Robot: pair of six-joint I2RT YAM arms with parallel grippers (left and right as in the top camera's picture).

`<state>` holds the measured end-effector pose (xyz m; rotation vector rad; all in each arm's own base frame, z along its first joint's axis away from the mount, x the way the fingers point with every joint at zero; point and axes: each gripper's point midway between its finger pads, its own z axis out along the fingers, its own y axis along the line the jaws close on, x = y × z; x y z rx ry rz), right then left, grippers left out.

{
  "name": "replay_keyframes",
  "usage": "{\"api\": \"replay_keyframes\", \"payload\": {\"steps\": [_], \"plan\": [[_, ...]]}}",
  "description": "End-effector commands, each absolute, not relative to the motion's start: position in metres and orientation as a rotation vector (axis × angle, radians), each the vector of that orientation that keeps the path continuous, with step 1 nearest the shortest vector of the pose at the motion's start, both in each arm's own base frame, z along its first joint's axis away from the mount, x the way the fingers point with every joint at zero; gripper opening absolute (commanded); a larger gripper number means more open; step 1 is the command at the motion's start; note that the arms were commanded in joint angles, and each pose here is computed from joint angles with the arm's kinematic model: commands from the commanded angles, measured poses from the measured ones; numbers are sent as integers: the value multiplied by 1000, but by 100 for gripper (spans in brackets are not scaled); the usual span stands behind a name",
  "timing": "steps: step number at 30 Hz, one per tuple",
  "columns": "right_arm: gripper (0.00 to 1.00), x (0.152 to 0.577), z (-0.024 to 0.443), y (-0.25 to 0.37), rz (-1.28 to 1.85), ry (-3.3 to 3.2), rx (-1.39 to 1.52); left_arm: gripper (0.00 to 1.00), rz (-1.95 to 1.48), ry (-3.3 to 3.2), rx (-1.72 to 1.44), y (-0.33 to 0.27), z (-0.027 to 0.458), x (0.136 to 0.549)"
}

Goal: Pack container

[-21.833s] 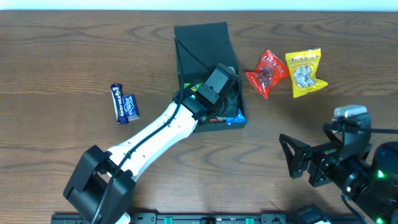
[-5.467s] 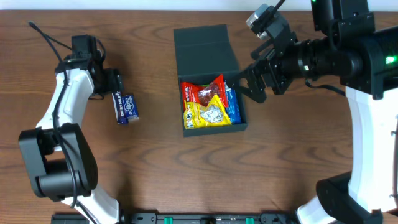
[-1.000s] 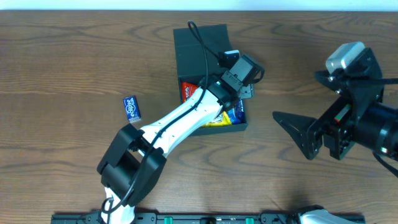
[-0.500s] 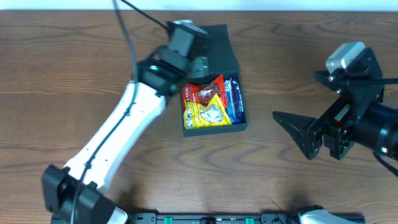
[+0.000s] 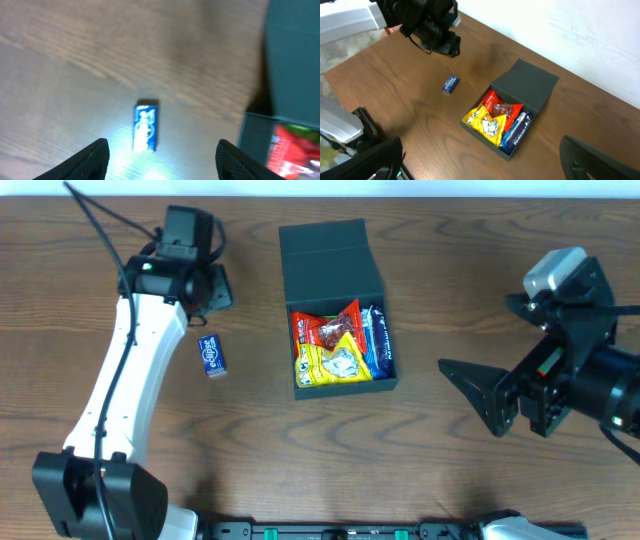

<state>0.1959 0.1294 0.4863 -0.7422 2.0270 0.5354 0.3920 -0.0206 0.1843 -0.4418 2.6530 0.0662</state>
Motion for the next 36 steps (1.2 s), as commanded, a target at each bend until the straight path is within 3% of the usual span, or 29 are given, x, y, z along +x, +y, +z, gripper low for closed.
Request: {"api": "replay_keyframes", "payload": {"steps": [1,7,10,17,36], "plan": [[99,196,487,127,538,2035,-716,69,32,2753,-443,-12,157,374],[99,197,486,127,538,2038,-716,69,34,2837,-480,-6,107,352],[99,197,486,127,539,2040,-716,76,30,2830,-483,-6,78,348],[99,197,486,127,539,2040,-716,82,11,2772,-476,-6,44,350],[99,197,486,127,539,2040,-716,75,31,2717,-441,-3,6,363]]}}
